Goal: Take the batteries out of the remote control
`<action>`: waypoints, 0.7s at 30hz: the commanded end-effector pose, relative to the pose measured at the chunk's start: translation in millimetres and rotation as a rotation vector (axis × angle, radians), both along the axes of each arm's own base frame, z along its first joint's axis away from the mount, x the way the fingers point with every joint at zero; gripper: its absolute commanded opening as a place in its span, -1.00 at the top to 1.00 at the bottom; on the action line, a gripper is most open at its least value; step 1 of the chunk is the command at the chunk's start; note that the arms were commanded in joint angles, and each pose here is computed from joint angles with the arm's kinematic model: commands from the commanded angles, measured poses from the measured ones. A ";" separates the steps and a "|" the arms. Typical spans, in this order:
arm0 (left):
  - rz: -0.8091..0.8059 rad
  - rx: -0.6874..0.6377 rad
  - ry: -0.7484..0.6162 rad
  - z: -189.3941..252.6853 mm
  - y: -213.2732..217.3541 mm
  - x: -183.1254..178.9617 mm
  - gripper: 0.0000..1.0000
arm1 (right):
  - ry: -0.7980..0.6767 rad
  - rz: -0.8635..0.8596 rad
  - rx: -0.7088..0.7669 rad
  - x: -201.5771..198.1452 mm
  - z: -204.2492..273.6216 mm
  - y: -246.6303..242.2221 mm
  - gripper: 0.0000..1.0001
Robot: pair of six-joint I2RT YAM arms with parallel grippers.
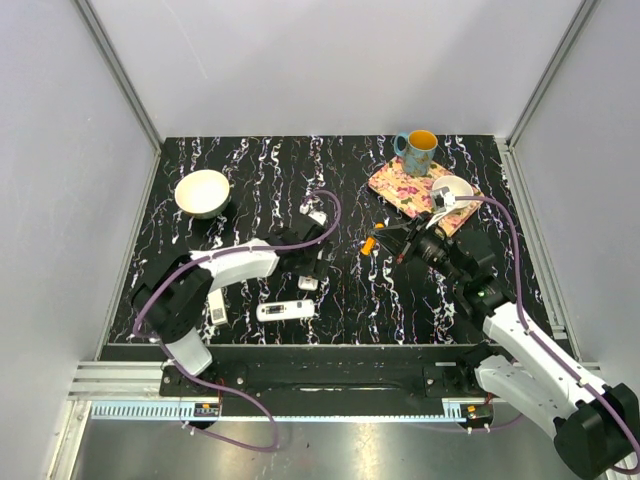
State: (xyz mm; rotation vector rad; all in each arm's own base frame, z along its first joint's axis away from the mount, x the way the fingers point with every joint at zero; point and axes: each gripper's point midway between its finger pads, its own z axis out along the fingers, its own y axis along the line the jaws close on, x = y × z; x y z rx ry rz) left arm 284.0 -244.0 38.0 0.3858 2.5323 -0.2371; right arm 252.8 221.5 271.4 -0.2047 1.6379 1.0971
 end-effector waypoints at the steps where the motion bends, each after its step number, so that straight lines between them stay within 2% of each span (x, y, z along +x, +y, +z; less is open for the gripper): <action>1: 0.003 0.027 -0.057 -1.2 -3.7 17.9 -0.68 | -0.051 -0.018 0.009 0.9 16.1 -3.0 1.00; 4: -0.015 0.033 -0.025 -17.0 -6.1 13.3 -0.49 | -0.045 -0.032 0.003 2.6 12.1 -5.0 1.00; 7: -0.051 0.061 -0.007 -30.5 -10.0 8.8 -0.17 | -0.037 -0.043 -0.007 3.8 6.5 -6.2 1.00; 8: -0.066 0.075 0.003 -36.7 -12.1 7.7 0.06 | -0.036 -0.046 -0.008 3.7 5.6 -6.8 1.00; 10: -0.116 0.084 0.010 -39.6 -20.8 3.4 0.26 | -0.022 -0.063 -0.013 5.6 3.3 -9.1 1.00; 12: -0.178 0.074 0.008 -38.8 -36.2 -1.2 0.38 | -0.011 -0.069 -0.014 3.9 2.8 -10.7 1.00; 17: -0.350 0.018 -0.032 -21.0 -87.0 -12.4 0.40 | -0.035 -0.087 0.003 -4.9 15.2 -18.7 1.00; 21: -0.568 -0.054 -0.052 -10.0 -134.5 -39.4 0.40 | -0.065 -0.106 0.008 -14.7 27.4 -27.5 1.00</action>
